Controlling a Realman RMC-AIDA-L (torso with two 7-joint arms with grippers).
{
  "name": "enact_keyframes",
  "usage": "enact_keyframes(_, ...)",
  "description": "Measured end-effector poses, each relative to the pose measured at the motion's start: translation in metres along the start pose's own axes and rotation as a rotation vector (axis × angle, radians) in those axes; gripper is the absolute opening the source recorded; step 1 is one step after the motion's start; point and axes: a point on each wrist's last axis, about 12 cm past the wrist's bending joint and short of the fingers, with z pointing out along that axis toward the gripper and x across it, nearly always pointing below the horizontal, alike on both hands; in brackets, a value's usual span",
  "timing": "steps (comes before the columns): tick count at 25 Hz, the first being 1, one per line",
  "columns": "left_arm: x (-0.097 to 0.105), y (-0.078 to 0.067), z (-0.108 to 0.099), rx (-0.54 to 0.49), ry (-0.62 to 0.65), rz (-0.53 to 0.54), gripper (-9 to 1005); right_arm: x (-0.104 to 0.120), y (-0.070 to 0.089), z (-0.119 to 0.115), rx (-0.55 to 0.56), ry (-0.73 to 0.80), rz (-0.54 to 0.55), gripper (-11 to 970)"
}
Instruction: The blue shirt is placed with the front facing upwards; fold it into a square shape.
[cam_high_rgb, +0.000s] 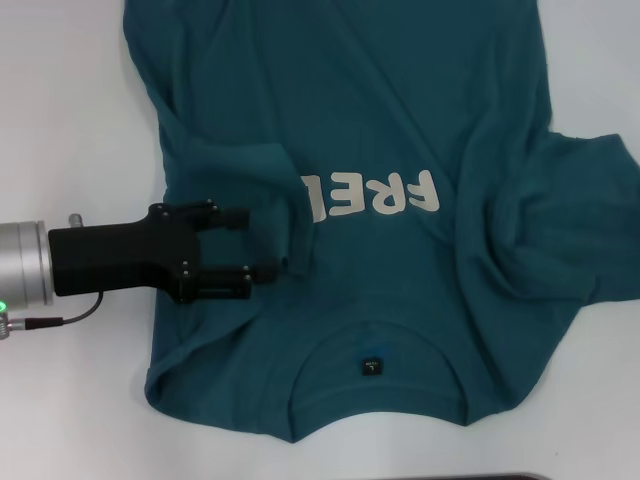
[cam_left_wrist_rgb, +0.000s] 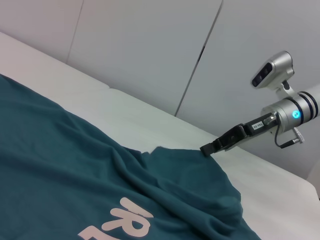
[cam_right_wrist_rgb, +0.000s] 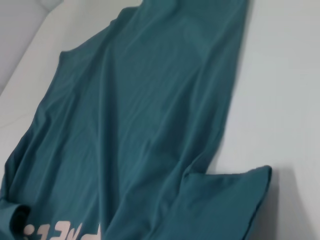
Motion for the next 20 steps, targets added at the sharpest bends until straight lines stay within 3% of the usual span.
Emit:
enact_keyframes(10,0.001,-0.001,0.002,0.007,-0.002,-0.008,873,0.005,-0.01,-0.031,0.018,-0.081,0.033,-1)
enact_keyframes(20,0.002,-0.001,0.002,0.009,-0.003,-0.015,873,0.001,-0.009,-0.048,0.01,-0.114,0.02,-1)
